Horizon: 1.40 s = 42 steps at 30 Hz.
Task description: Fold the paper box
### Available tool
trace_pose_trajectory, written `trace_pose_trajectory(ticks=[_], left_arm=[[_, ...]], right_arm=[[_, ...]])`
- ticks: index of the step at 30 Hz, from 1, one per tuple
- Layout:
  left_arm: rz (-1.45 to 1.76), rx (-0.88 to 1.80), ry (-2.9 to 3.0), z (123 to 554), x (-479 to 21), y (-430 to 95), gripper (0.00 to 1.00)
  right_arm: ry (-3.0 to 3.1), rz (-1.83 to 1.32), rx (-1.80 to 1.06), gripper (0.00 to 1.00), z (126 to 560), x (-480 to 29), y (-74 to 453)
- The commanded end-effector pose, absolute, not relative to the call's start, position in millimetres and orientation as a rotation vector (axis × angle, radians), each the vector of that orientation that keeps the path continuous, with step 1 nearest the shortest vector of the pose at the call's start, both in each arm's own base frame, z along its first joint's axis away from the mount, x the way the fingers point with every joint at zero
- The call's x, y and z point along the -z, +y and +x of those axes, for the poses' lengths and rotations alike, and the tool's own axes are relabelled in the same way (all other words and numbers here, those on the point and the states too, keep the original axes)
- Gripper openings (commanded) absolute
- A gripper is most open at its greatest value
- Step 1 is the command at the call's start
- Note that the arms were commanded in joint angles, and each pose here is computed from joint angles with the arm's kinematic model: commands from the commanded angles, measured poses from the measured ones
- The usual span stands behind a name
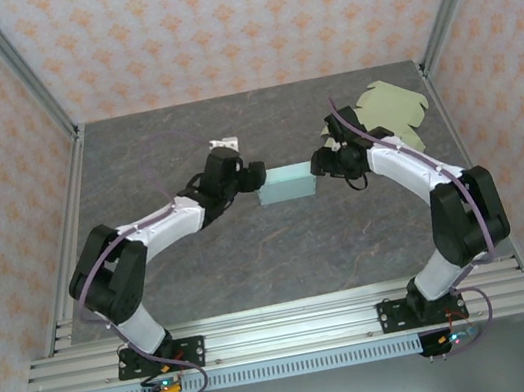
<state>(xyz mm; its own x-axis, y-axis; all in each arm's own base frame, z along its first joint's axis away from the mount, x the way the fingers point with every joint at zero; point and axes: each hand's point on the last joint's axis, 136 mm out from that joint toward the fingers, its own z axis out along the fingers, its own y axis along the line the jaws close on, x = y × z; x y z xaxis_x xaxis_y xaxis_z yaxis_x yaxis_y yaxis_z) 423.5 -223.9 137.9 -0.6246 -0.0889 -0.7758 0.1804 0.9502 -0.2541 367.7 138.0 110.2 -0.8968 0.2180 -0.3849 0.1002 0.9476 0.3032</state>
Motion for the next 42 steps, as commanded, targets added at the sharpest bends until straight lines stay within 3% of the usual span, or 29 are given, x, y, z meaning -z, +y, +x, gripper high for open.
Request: trace_pose_trajectory(ticks=[1, 5, 14, 20, 28, 37, 42], left_arm=[[0.097, 0.485, 2.163, 419, -187, -228, 0.81], [0.096, 0.483, 2.196, 417, -173, -228, 0.81], [0.102, 0.504, 2.339, 402, -83, -233, 0.78], [0.160, 0.444, 2.341, 393, -73, -227, 0.78], [0.133, 0.452, 2.286, 397, -93, -224, 0.79], [0.148, 0.555, 2.123, 419, -188, -240, 0.81], [0.165, 0.530, 2.172, 404, -160, -232, 0.81]], right_arm=[[2.664, 0.242, -0.314, 0.62, 367, -113, 129], [2.643, 0.241, -0.322, 0.62, 371, -121, 130], [2.540, 0.155, -0.383, 0.62, 385, -174, 139], [2.503, -0.020, -0.498, 0.63, 385, -202, 166], [2.619, -0.294, -0.728, 0.62, 359, -174, 227], [2.808, -0.220, -0.488, 0.61, 352, -101, 204], [2.807, -0.199, -0.451, 0.62, 354, -104, 199]])
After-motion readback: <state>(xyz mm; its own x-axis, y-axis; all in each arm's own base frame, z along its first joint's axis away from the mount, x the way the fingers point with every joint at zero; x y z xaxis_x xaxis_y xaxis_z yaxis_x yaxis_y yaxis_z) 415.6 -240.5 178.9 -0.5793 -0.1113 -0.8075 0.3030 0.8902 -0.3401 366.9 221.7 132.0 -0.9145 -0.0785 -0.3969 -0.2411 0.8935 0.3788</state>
